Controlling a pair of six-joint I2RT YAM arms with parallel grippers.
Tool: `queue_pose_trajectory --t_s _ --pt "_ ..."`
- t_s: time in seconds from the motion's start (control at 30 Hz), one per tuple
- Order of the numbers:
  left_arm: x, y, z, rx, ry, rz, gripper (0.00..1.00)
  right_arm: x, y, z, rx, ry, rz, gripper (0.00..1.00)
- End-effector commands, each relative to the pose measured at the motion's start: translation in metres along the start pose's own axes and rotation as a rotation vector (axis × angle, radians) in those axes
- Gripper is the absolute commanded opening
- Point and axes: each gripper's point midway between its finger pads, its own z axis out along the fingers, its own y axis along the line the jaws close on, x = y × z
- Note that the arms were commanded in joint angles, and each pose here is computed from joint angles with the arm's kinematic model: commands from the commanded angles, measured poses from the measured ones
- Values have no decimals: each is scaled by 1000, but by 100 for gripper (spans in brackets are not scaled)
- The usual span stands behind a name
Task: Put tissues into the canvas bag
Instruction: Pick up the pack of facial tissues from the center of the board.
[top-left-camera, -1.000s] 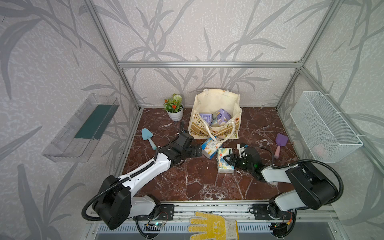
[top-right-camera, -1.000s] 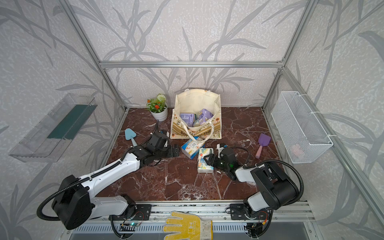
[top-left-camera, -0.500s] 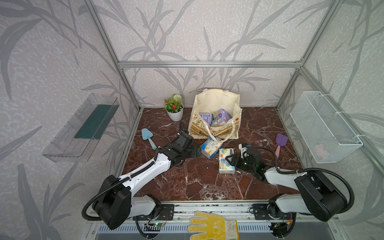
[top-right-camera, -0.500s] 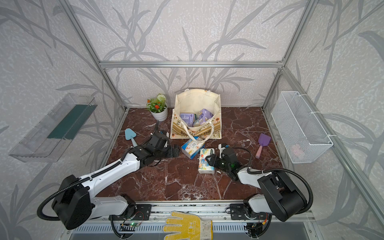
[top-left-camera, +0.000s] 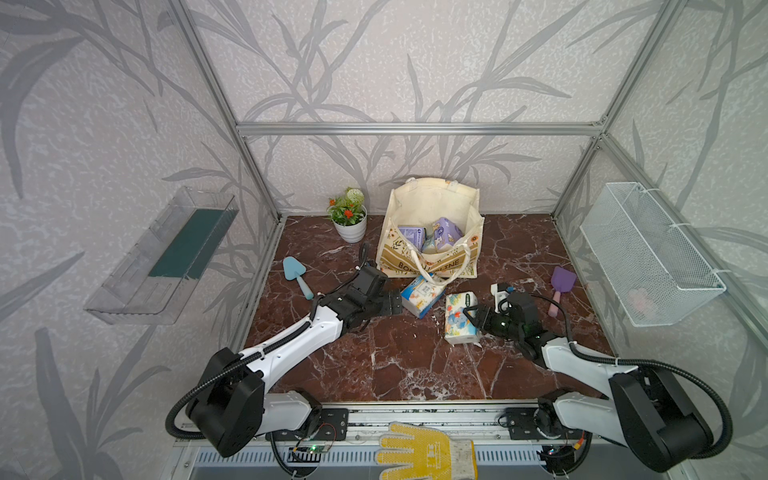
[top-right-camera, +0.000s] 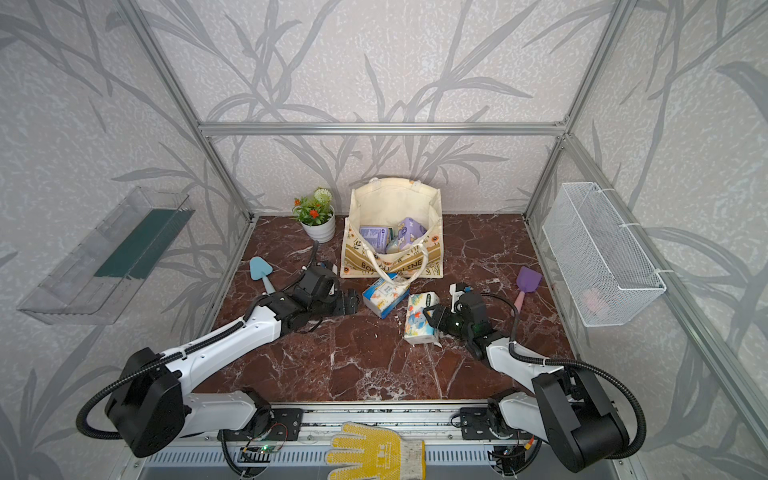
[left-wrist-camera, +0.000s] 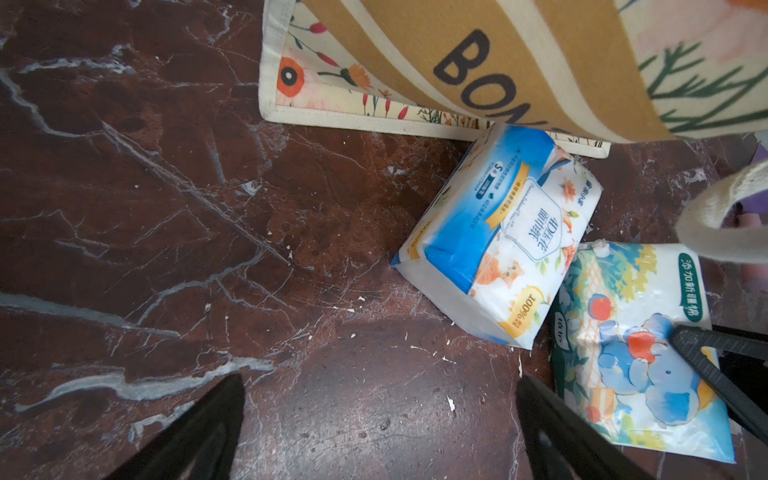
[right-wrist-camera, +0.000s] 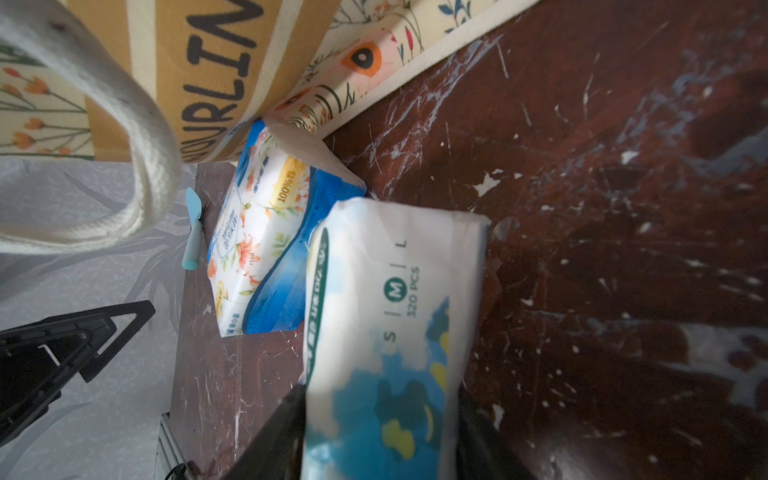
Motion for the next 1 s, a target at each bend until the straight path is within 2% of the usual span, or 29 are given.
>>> queue_pose_trajectory --t_s 0.0,0.43,0.97 --pt "0 5 3 -27 -9 -12 99 8 -1 1 -15 37 0 48" --pt "0 8 3 -44 -16 -14 99 -3 -2 -11 -13 -13 10 41" --pt "0 18 11 -96 -14 -12 99 -53 -1 -65 -96 -148 89 41"
